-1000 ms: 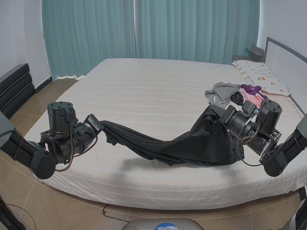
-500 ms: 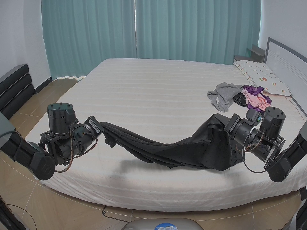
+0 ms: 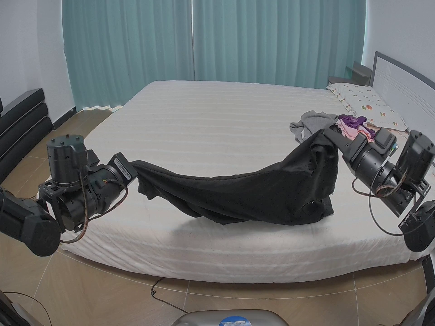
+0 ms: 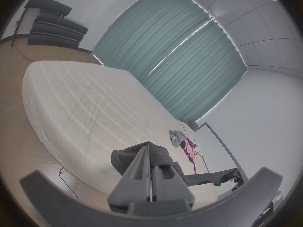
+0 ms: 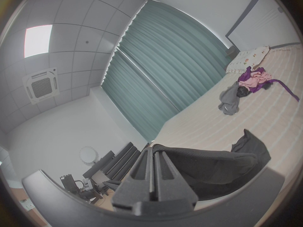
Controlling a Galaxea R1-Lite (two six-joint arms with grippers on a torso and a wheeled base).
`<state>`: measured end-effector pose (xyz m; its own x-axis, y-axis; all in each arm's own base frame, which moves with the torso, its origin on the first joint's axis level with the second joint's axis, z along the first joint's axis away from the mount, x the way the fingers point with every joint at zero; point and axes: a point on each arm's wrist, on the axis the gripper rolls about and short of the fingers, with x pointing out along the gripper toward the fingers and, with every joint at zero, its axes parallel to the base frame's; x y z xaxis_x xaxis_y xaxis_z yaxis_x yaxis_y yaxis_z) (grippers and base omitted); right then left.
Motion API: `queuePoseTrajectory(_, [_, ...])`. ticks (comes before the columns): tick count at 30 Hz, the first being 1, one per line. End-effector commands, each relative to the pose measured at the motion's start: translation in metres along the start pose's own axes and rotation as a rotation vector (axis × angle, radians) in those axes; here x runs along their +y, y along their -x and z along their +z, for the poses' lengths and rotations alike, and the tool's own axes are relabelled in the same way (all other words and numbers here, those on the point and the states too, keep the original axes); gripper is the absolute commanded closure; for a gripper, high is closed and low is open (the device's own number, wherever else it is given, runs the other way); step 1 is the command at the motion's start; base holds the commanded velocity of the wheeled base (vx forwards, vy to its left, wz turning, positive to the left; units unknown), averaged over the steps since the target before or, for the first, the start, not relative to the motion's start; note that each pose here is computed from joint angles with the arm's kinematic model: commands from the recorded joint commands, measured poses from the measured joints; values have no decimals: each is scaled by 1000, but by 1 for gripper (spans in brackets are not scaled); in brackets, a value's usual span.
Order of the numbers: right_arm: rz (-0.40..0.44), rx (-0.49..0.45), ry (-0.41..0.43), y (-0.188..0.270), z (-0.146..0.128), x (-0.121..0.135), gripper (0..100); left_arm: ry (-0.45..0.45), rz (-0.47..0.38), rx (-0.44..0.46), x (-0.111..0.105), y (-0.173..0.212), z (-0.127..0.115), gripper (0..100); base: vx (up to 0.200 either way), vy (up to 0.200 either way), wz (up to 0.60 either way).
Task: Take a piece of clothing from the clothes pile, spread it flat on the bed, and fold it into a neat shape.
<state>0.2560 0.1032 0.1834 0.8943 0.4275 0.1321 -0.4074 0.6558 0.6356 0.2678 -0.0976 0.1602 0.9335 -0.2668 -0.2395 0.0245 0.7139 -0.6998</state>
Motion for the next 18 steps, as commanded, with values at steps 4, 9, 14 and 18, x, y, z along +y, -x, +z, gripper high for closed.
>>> queuePoseTrajectory(4, [103, -164, 21, 7, 63, 45, 100, -50, -36, -72, -25, 19, 36, 100, 0, 0, 0])
queuePoseTrajectory(9, [84, -251, 44, -18, 100, 45, 100, -39, -19, -104, -39, -13, 62, 100, 0, 0, 0])
queuePoseTrajectory(14, [10, -221, 40, -48, 106, 31, 100, -36, 30, -69, -47, -46, 75, 100, 0, 0, 0])
queuePoseTrajectory(18, [-33, -193, 38, -71, 97, 10, 100, -35, 44, -59, -51, -69, 79, 100, 150, 0, 0])
